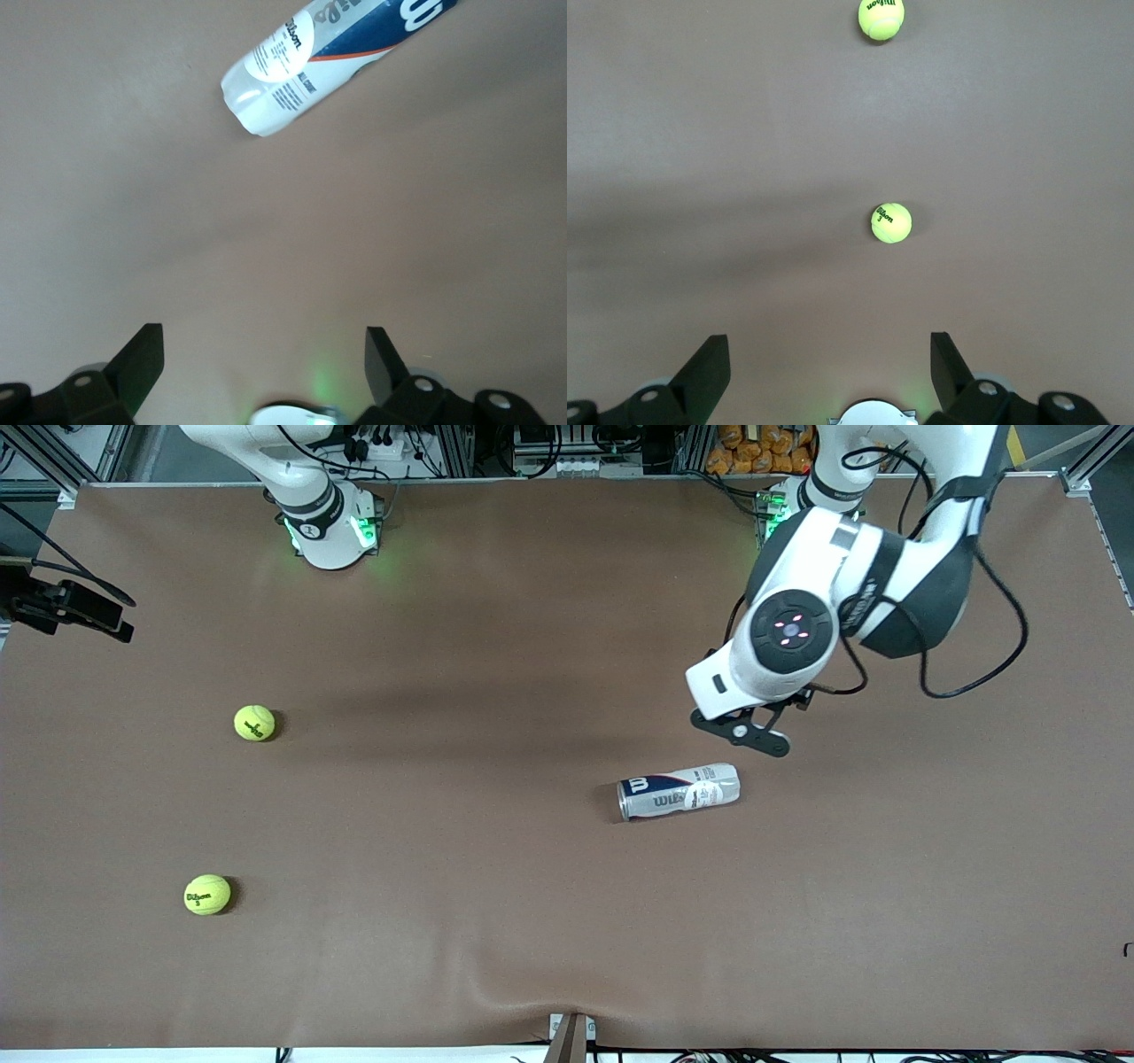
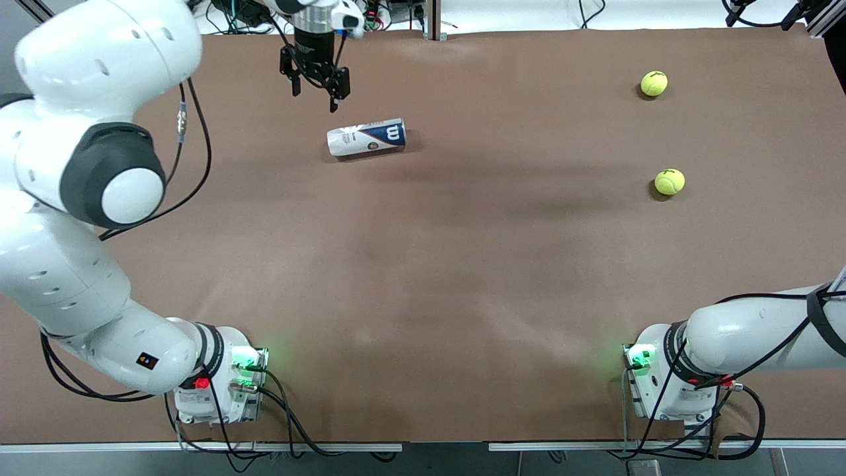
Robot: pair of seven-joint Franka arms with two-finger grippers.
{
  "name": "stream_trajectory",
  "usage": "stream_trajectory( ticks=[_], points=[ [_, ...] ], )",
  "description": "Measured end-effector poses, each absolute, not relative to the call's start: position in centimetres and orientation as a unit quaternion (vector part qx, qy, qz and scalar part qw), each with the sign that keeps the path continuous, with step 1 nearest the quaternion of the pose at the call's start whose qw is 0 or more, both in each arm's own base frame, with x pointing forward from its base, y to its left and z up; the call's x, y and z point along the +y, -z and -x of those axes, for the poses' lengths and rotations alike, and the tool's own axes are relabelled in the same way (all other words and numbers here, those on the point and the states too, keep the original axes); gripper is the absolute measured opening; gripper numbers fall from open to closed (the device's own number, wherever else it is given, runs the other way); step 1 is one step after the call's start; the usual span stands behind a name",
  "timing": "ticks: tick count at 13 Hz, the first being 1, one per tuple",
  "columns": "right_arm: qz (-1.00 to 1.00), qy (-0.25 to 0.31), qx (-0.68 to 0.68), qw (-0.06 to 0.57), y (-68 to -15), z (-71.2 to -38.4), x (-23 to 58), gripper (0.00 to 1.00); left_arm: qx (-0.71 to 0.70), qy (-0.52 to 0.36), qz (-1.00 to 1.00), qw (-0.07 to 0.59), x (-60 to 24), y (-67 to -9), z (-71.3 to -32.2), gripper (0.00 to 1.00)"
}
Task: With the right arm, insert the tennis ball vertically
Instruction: 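Grasp the tube with the left gripper and stand it upright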
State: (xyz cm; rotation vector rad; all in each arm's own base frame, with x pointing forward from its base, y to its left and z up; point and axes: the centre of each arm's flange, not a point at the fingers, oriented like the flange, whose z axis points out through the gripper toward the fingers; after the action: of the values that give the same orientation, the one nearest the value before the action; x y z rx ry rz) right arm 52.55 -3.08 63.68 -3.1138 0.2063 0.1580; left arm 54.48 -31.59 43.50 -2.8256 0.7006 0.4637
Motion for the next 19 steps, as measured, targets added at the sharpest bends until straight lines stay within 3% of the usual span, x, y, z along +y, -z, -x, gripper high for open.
stream_trajectory(
  ticks=[4, 9, 19],
  points=[
    [0.997, -0.049, 0.066, 0.008, -63.7, -52.6, -3.1, 1.0, 0.288, -0.167, 0.93, 0.157, -36.3, -38.7, -52.9, 1.0],
    [0.997, -0.046, 0.064, 0.008, -63.7, -52.7, -2.9, 1.0, 0.334, -0.184, 0.912, 0.152, -36.8, -33.0, -54.3, 1.0],
    [0.996, -0.056, 0.065, 0.006, -61.5, -54.3, -2.9, 1.0, 0.488, -0.169, 0.841, 0.158, -37.0, -26.9, -56.5, 1.0]
  ],
)
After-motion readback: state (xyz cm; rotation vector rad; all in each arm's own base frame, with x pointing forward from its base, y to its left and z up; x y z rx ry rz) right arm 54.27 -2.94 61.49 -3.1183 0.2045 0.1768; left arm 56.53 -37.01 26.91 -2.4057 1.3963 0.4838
